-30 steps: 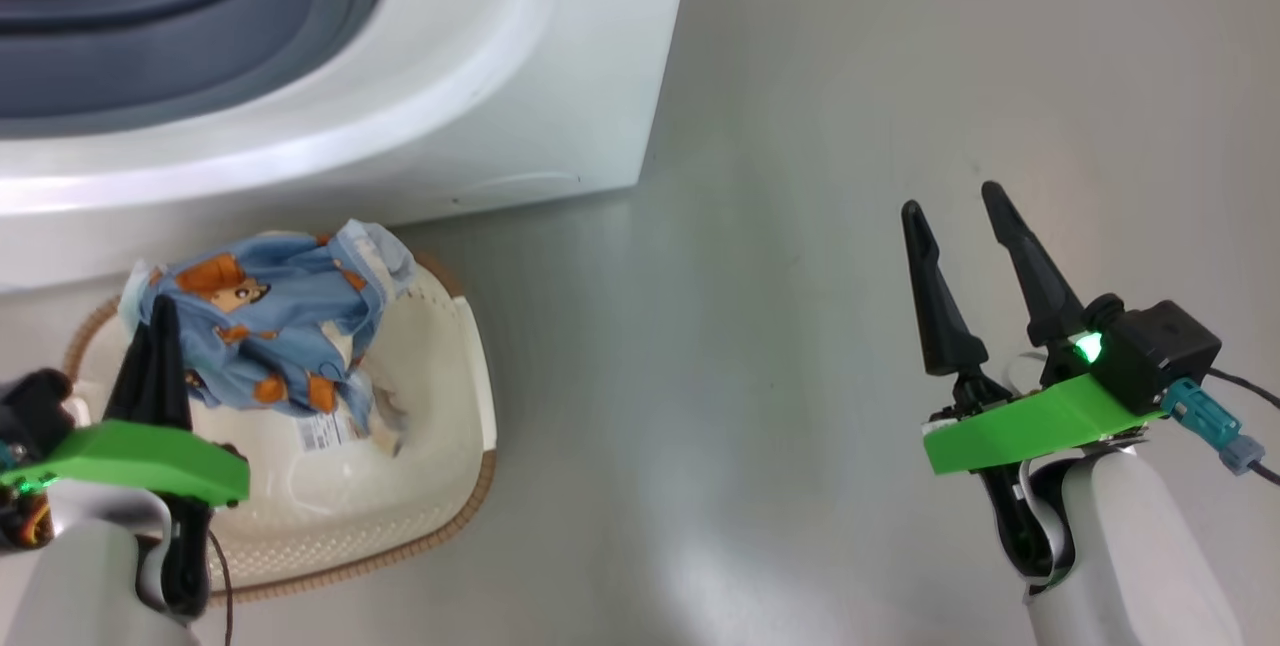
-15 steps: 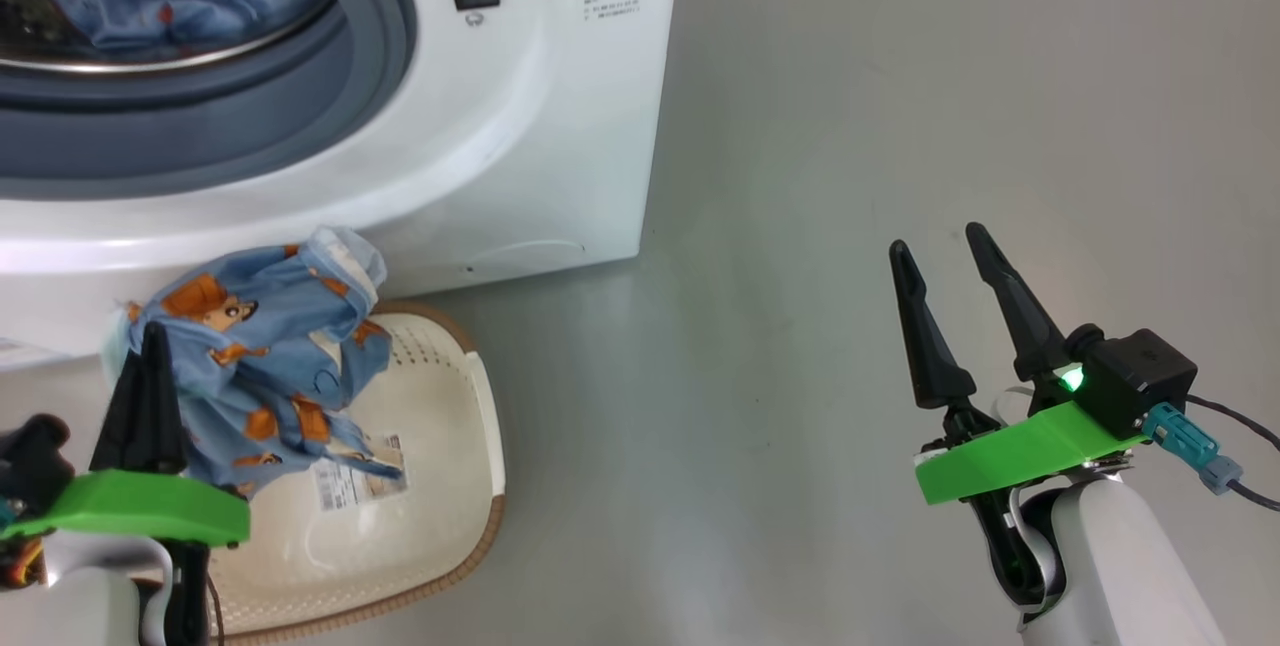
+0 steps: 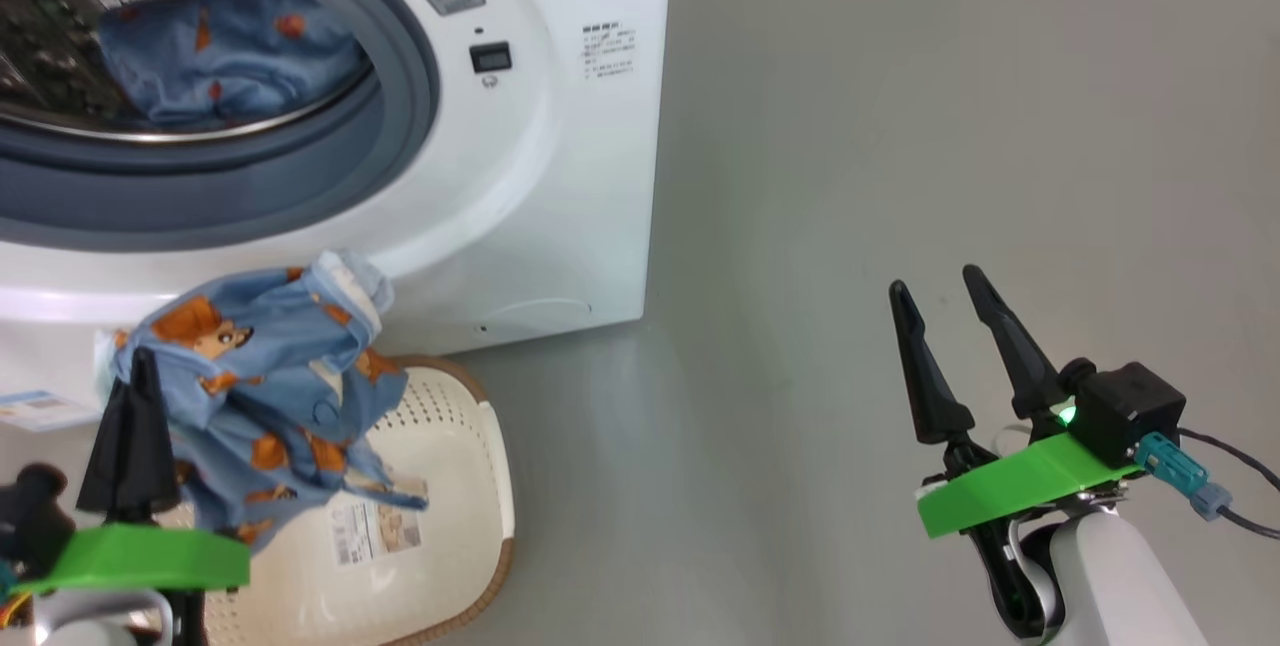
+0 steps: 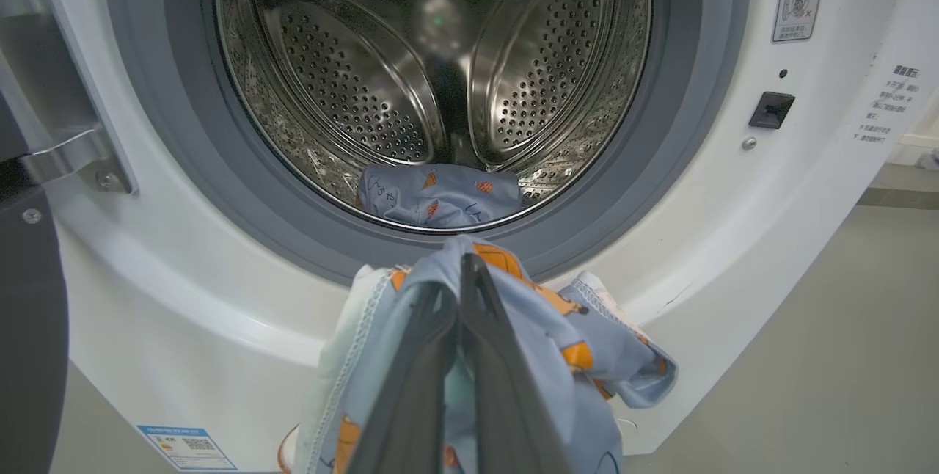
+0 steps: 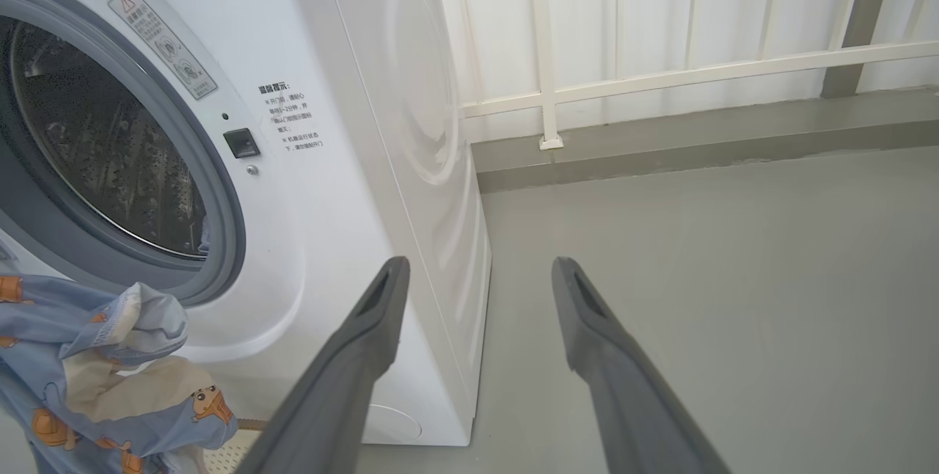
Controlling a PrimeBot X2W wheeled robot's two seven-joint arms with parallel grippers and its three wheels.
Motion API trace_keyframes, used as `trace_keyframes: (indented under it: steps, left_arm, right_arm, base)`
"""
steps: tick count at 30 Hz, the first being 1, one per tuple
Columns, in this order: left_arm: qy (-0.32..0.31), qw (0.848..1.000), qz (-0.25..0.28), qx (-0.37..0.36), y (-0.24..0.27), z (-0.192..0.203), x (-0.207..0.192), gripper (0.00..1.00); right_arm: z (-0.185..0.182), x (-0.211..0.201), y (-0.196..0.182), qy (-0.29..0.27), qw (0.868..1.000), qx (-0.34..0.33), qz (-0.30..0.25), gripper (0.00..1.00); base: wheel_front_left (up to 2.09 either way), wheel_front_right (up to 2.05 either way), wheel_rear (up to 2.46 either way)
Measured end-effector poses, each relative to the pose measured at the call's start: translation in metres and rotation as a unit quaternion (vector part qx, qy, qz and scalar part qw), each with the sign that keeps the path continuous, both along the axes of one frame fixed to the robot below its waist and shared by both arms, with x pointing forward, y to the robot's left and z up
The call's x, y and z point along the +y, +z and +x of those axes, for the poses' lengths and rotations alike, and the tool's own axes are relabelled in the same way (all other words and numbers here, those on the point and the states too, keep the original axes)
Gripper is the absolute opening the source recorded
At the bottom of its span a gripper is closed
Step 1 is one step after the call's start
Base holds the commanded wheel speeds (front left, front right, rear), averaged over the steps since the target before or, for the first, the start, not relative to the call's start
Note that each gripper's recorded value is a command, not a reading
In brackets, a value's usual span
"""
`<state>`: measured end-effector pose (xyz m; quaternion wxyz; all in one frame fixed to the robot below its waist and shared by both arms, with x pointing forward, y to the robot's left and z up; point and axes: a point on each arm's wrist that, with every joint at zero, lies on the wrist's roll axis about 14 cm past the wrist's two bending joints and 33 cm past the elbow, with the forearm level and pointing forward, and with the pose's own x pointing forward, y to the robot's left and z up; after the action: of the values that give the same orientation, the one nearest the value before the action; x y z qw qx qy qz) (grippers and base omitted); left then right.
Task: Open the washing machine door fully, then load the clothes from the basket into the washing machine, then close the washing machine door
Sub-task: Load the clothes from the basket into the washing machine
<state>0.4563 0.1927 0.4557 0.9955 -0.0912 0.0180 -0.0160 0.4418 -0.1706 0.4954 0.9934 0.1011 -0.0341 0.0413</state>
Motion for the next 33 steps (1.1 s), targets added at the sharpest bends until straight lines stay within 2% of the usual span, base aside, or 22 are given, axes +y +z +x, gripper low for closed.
trace_keyframes:
  steps: [5, 33]
  left_arm:
    - [0.004, 1.000, 0.020, -0.023, 0.018, -0.015, 0.004, 0.00]
    - [0.034, 0.996, 0.046, -0.069, 0.055, -0.066, 0.015, 0.00]
  right_arm:
    - [-0.009, -0.003, 0.009, -0.005, 1.000, -0.009, 0.000, 1.00]
    - [-0.035, -0.007, 0.033, -0.012, 0.999, -0.036, 0.003, 1.00]
  base:
    - [0.00, 0.00, 0.00]
    - [0.00, 0.00, 0.00]
